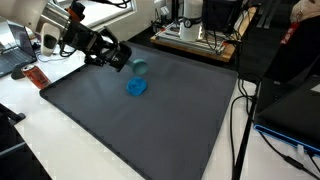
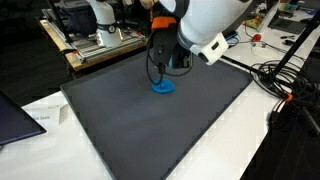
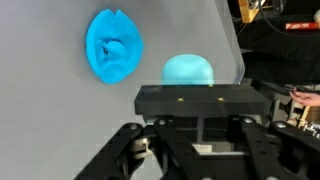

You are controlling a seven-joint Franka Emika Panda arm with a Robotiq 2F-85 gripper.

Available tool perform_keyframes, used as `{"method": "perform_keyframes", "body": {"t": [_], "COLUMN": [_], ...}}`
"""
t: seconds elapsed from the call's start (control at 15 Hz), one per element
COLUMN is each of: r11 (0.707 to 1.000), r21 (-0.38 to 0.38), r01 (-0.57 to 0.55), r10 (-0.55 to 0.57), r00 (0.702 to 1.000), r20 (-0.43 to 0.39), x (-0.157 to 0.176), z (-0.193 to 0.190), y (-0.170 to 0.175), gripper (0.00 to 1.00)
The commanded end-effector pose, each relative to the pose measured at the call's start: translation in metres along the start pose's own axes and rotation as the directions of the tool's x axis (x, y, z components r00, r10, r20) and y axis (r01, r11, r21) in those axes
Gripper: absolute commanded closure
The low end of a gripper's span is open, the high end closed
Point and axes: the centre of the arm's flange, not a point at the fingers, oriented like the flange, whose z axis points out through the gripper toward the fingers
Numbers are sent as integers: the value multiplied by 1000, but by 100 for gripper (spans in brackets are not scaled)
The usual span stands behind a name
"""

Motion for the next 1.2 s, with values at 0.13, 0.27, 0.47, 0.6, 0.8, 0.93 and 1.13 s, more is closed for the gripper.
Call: {"method": "perform_keyframes", "body": {"t": [0.13, 0.27, 0.47, 0.6, 0.8, 0.93, 1.13], "r11": [976, 952, 903, 866, 828, 807, 784], "r21": [-103, -145, -187, -209, -257, -307, -409], "r01": [-191, -271, -386, -454, -499, -504, -467], "r10": [172, 239, 335, 393, 437, 445, 425], "r00": [971, 949, 907, 877, 860, 861, 884], "r20": [-167, -207, -253, -277, -262, -245, -196], "x": [-1, -1, -4, -5, -9, -12, -14], "z": [-31, -37, -44, -45, -46, -46, -51], "y": [-34, -41, -52, -63, -82, -97, -112], "gripper": [77, 77, 77, 77, 77, 77, 77]}}
